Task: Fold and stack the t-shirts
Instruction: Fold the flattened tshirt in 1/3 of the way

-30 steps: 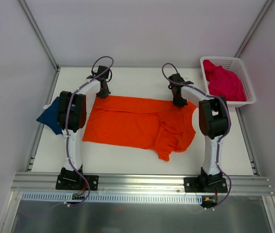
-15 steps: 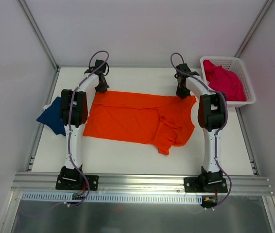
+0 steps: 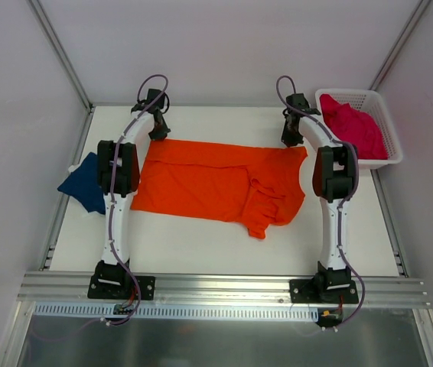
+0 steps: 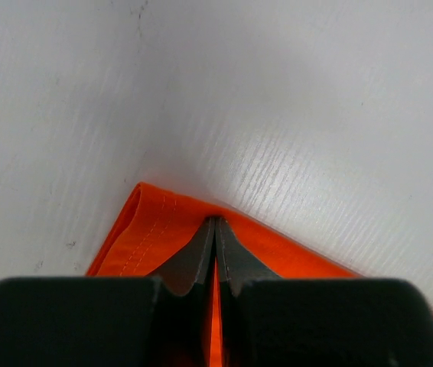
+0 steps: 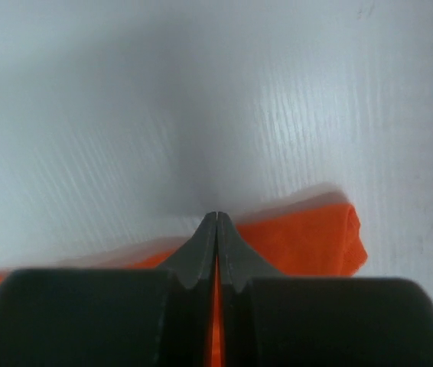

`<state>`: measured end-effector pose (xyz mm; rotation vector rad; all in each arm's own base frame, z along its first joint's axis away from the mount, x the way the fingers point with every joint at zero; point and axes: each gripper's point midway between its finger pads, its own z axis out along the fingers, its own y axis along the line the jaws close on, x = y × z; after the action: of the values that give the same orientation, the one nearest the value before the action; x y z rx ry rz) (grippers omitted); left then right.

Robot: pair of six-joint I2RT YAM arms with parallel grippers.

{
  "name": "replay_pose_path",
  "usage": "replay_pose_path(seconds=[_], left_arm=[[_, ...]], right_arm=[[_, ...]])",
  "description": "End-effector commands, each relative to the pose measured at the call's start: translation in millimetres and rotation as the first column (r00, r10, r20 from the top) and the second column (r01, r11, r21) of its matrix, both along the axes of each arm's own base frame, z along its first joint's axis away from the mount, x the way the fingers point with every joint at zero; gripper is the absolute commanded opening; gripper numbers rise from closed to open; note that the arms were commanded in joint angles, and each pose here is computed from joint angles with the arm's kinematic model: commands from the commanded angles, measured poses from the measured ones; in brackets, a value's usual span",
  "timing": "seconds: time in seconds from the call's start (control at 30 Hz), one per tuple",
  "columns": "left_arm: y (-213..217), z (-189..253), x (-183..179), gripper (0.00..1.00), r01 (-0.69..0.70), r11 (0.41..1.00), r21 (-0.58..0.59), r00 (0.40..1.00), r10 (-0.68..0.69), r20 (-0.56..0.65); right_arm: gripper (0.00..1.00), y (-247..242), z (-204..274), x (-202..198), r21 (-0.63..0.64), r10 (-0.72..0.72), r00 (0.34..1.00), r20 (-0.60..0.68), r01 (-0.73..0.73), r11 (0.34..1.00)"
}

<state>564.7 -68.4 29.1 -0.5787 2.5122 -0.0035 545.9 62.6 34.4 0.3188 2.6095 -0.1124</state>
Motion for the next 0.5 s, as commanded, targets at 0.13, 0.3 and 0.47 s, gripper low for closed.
replay_pose_path(seconds=[0.13,0.3,0.47], left_arm=[[10.0,126.5,-10.8,0.00,-0.102,0.992,0.079,0.971,0.082,0.223],[-24.7,224.7,-72.6,0.45,-0.051,0.984,0.173,0.926,-0.019,0.378],[-34.1,194.2,-166.5,0.79,0.013,0.990,0.143,0.951,-0.056,0.303]], right_arm=[[0.02,26.9,156.8,-37.3,0.004,0.154,0.905,0.397,-0.170,0.985],[0.18,42.5,265.6,-128.1,0.017,0.197,0.823,0.532,-0.243,0.970],[0.34,66.5,246.3,-218.0,0.073,0.257,0.826,0.502,-0.336,0.939]])
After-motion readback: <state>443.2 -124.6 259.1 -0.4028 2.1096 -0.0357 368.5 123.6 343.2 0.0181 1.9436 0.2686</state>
